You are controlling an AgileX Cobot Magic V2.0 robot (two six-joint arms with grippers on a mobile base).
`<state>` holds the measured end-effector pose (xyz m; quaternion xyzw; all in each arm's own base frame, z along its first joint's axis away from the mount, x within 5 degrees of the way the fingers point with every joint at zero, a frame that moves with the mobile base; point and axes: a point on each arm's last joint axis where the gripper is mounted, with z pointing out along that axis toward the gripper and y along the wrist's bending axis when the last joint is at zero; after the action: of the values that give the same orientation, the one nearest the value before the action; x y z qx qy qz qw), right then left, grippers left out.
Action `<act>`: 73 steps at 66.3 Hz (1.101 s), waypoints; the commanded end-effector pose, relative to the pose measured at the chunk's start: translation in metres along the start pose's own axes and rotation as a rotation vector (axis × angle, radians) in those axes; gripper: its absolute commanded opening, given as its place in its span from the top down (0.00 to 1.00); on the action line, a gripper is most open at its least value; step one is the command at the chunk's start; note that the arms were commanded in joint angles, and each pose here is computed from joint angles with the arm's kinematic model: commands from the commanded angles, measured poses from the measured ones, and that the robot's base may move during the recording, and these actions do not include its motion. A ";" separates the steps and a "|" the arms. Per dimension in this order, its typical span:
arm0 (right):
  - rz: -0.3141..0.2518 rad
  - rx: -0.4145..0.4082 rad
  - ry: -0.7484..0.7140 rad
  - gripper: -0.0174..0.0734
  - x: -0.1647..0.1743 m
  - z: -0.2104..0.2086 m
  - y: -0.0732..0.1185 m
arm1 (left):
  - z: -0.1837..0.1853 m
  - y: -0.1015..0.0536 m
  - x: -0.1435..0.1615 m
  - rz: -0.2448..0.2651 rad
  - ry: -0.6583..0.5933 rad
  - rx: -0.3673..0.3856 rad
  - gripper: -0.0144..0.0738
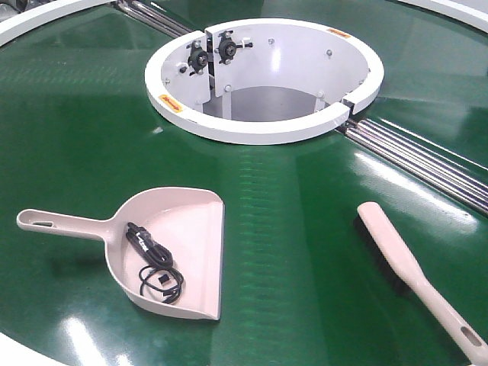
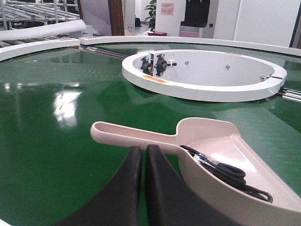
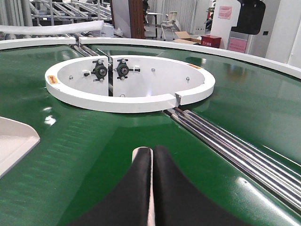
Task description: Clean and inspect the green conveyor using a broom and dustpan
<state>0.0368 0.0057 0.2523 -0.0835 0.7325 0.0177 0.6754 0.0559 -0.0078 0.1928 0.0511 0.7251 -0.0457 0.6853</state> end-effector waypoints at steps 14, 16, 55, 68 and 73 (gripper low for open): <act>-0.043 0.050 -0.090 0.82 -0.012 -0.004 -0.003 | 0.000 0.000 0.004 -0.017 -0.049 -0.004 0.84; -0.045 0.067 -0.085 0.82 -0.012 -0.004 -0.004 | 0.000 0.000 0.004 -0.017 -0.049 -0.004 0.84; 0.089 0.122 -0.112 0.82 0.056 0.024 -0.002 | 0.000 0.000 0.004 -0.017 -0.049 -0.004 0.84; 0.089 0.122 -0.112 0.82 0.056 0.024 -0.002 | 0.000 0.000 0.004 -0.017 -0.049 -0.004 0.84; 0.089 0.122 -0.112 0.82 0.056 0.024 -0.002 | 0.000 0.000 0.004 -0.017 -0.049 -0.004 0.84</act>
<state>0.0563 0.0011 0.1940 -0.0074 0.7215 0.0092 0.6923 0.0559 -0.0078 0.1928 0.0511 0.7251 -0.0457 0.6853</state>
